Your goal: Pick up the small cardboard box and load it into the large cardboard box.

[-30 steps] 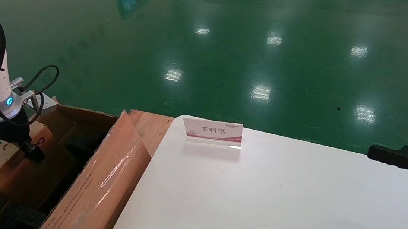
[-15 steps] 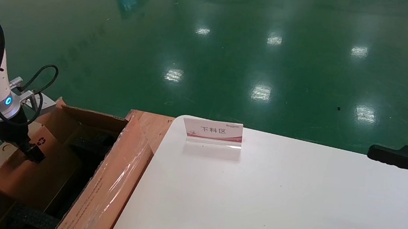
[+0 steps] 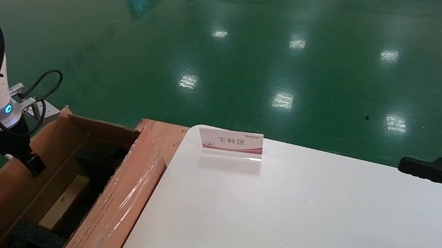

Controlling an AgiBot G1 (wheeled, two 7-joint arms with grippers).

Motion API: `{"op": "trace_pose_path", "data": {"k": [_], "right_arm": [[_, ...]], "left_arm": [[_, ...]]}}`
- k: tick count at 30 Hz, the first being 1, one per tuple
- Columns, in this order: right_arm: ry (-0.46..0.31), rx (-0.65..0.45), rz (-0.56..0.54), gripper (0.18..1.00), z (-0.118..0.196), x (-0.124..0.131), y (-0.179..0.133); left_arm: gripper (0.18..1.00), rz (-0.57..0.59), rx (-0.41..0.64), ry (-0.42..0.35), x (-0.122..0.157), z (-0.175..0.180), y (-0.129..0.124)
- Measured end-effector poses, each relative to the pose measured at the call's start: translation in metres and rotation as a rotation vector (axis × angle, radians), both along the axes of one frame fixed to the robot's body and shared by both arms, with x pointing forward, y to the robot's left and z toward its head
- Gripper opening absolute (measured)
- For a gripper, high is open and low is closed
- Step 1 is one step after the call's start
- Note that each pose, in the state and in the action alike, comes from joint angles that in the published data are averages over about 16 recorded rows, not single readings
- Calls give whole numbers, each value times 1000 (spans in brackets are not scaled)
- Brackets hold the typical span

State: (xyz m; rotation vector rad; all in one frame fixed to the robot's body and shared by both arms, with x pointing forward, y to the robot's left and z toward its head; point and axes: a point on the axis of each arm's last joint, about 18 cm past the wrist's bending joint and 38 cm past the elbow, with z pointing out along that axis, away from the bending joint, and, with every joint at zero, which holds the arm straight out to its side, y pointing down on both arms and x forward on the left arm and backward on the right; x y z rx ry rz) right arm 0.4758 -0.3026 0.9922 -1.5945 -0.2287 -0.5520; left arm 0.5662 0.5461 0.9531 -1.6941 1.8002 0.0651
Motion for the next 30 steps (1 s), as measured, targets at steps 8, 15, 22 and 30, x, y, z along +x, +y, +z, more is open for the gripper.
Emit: {"op": "trace_pose_path", "data": {"k": [8, 15, 22, 30], "right_arm": [[0, 0, 0, 1001, 0, 0, 0], [0, 0, 0, 1001, 0, 0, 0], [0, 0, 0, 1001, 0, 0, 0], [0, 1, 0, 1001, 0, 0, 0]], "left_arm": [[907, -145, -1, -124, 10, 40, -30], [973, -287, -14, -253, 9, 75, -65], [998, -405, -42, -317, 7, 88, -96], [1001, -563, -114, -291, 14, 74, -139]]}}
